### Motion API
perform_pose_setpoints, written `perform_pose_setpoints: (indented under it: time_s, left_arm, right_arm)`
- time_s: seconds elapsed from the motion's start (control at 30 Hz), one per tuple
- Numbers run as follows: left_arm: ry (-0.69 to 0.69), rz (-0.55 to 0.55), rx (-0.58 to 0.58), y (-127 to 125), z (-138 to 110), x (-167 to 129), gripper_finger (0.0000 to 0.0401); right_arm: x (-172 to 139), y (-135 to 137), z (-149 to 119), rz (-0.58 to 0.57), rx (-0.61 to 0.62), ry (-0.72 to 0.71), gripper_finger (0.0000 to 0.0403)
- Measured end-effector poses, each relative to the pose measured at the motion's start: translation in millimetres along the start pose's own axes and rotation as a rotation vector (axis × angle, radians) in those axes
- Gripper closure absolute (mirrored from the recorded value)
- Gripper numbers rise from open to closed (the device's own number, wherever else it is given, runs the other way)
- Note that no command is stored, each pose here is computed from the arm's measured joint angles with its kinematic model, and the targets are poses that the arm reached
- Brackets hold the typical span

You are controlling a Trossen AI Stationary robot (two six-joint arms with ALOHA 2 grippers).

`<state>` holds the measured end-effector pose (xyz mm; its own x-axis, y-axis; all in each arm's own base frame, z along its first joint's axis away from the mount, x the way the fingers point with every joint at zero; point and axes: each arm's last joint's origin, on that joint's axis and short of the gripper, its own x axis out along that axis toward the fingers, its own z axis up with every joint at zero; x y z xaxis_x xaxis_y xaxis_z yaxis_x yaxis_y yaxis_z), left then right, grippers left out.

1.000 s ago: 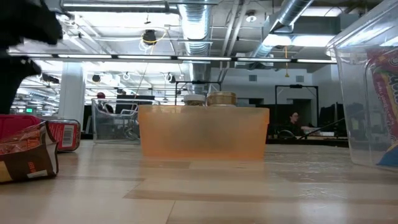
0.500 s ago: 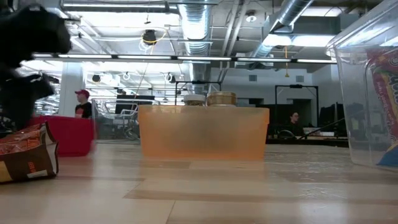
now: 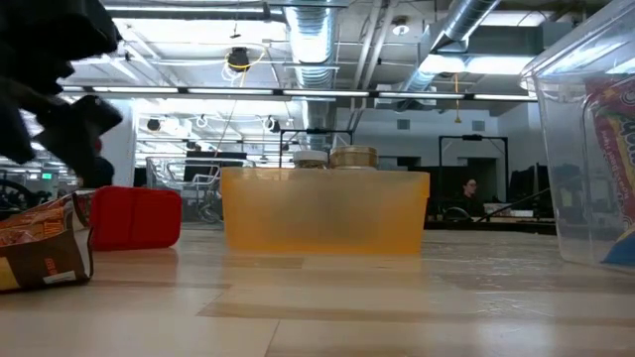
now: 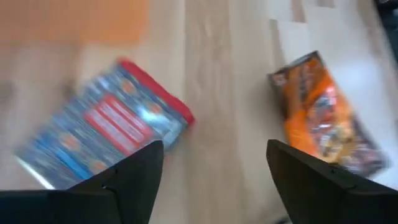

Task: Pick & Place Food Item
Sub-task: Put the red seasoning can into the orange bin

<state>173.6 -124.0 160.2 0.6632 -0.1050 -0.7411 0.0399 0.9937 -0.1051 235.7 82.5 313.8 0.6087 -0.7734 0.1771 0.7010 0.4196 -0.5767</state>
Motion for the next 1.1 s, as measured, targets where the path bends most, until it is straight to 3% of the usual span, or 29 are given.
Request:
perform_pose_setpoints:
  time_s: [0.1, 0.2, 0.43, 1.1]
  left_arm:
    - [-0.048, 0.085, 0.107, -1, -1, -2, 0.0142]
    - [-0.045, 0.158, 0.135, 2, -4, -2, 0.0149]
    - [0.019, 0.202, 0.065, 8, -11, -3, 0.0138]
    - [0.027, 0.226, -0.035, 16, -28, 2, 0.0116]
  right_arm:
    - [0, 0, 0, 0.000, 0.000, 0.000, 0.0288]
    - [0, 0, 0, 0.000, 0.000, 0.000, 0.0288]
    - [0, 0, 0, 0.000, 0.002, 0.000, 0.0288]
    - [0, 0, 0, 0.000, 0.002, 0.000, 0.0288]
